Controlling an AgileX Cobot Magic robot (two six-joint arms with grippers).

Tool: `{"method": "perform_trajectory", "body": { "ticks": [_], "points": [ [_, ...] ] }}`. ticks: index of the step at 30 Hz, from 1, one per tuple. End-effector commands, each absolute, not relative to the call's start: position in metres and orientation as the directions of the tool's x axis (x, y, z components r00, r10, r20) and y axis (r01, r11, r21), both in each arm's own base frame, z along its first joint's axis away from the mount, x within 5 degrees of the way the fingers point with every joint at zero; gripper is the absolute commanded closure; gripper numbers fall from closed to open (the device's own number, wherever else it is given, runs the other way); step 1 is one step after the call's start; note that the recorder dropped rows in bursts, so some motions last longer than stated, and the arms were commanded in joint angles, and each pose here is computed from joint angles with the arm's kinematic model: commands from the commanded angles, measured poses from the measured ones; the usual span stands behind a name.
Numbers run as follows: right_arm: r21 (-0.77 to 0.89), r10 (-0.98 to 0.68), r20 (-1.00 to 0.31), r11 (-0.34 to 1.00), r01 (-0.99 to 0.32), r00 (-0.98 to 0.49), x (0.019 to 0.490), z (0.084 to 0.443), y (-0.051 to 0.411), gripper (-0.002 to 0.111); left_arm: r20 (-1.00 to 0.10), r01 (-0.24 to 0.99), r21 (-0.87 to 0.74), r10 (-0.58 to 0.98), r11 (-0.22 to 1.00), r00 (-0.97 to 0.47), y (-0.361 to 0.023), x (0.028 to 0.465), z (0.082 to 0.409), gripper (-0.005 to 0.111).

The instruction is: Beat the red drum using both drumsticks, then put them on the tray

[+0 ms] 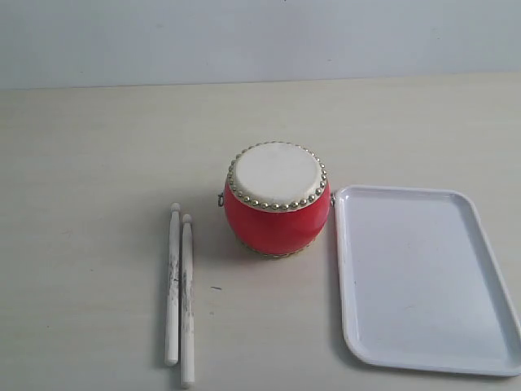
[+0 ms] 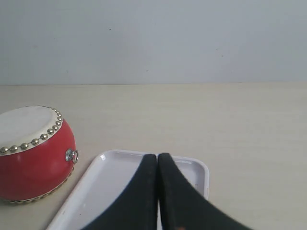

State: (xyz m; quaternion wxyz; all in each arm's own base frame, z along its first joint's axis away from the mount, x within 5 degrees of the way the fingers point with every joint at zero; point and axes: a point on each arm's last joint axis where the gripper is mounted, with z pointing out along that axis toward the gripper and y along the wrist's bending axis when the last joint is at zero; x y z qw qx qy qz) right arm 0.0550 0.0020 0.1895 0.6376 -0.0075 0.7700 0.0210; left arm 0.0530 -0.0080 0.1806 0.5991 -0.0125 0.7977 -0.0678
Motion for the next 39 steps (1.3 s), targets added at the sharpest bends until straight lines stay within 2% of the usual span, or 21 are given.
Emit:
{"method": "perform_trajectory", "body": {
  "ticks": [1, 9, 16, 19, 22, 26, 30, 33, 39],
  "points": [
    [0.021, 0.015, -0.984, 0.999, -0.034, -0.178, 0.055, 0.189, 0.002, 0.108, -0.957, 0.058, -0.119, -0.099, 0.991, -0.273, -0.008, 0.053, 0.181, 0.107],
    [0.021, 0.015, -0.984, 0.999, -0.034, -0.178, 0.055, 0.189, 0.002, 0.108, -0.970, 0.050, -0.053, -0.040, 0.997, -0.241, -0.005, 0.054, 0.184, 0.107],
    [0.021, 0.015, -0.984, 0.999, -0.034, -0.178, 0.055, 0.189, 0.002, 0.108, -0.929, 0.067, -0.324, -0.304, 0.944, -0.211, -0.011, 0.054, 0.189, 0.107],
    [0.021, 0.015, -0.984, 0.999, -0.034, -0.178, 0.055, 0.189, 0.002, 0.108, -0.926, 0.067, -0.336, -0.316, 0.940, -0.206, -0.012, 0.054, 0.190, 0.107],
    [0.021, 0.015, -0.984, 0.999, -0.034, -0.178, 0.055, 0.189, 0.002, 0.108, -0.866, 0.076, -0.485, -0.466, 0.871, -0.180, -0.014, 0.055, 0.194, 0.107],
    [0.021, 0.015, -0.984, 0.999, -0.034, -0.178, 0.055, 0.189, 0.002, 0.108, -0.845, 0.078, -0.525, -0.509, 0.847, -0.161, -0.013, 0.055, 0.196, 0.107],
    [0.021, 0.015, -0.984, 0.999, -0.034, -0.178, 0.055, 0.189, 0.002, 0.108, -0.778, 0.083, -0.624, -0.609, 0.777, -0.151, -0.014, 0.055, 0.199, 0.107],
    [0.021, 0.015, -0.984, 0.999, -0.034, -0.178, 0.055, 0.189, 0.002, 0.108, -0.737, 0.081, -0.676, -0.670, 0.733, -0.087, -0.010, 0.056, 0.204, 0.107],
    [0.021, 0.015, -0.984, 0.999, -0.034, -0.178, 0.055, 0.189, 0.002, 0.108, -0.716, 0.087, -0.698, -0.693, 0.710, -0.087, -0.011, 0.056, 0.206, 0.107]
  ]
}}
